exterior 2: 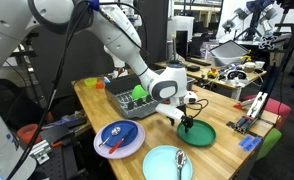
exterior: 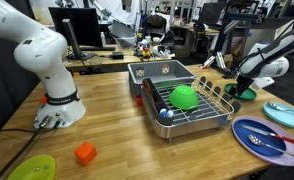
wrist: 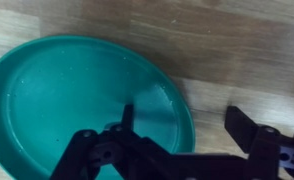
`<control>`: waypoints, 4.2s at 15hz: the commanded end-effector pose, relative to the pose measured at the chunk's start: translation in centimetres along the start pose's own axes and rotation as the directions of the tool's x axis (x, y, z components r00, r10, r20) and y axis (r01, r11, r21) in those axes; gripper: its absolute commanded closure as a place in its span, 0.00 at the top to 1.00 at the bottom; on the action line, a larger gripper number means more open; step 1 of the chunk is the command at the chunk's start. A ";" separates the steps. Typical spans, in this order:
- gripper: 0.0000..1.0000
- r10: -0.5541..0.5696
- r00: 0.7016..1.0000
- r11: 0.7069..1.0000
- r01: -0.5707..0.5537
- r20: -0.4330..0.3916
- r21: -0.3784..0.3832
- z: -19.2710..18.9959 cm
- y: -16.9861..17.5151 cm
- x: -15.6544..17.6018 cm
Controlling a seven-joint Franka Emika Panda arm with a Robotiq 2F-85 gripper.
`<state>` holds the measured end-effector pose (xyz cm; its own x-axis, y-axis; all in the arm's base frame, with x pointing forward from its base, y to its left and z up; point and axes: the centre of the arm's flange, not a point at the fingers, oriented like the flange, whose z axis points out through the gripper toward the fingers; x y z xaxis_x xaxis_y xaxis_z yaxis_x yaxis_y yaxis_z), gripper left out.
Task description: Place the dark green plate on the dishrack
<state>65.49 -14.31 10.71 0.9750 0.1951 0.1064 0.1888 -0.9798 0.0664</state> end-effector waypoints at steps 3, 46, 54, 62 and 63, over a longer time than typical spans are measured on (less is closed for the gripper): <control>0.49 -0.003 1.000 1.000 0.003 0.010 0.004 0.1 0.4 0.3; 0.01 0.139 0.843 0.959 0.016 -0.519 0.284 -19.8 -4.0 -0.2; 0.06 0.110 0.846 0.947 0.071 -0.521 0.314 -20.3 -5.2 1.0; 0.01 0.169 0.844 0.919 0.052 -0.509 0.391 -20.5 -6.3 1.0; 0.01 0.194 0.842 0.904 0.045 -0.503 0.425 -20.5 -6.8 1.1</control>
<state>63.11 -7.29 30.47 0.7916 0.0554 0.6085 0.2749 -0.9217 -0.2737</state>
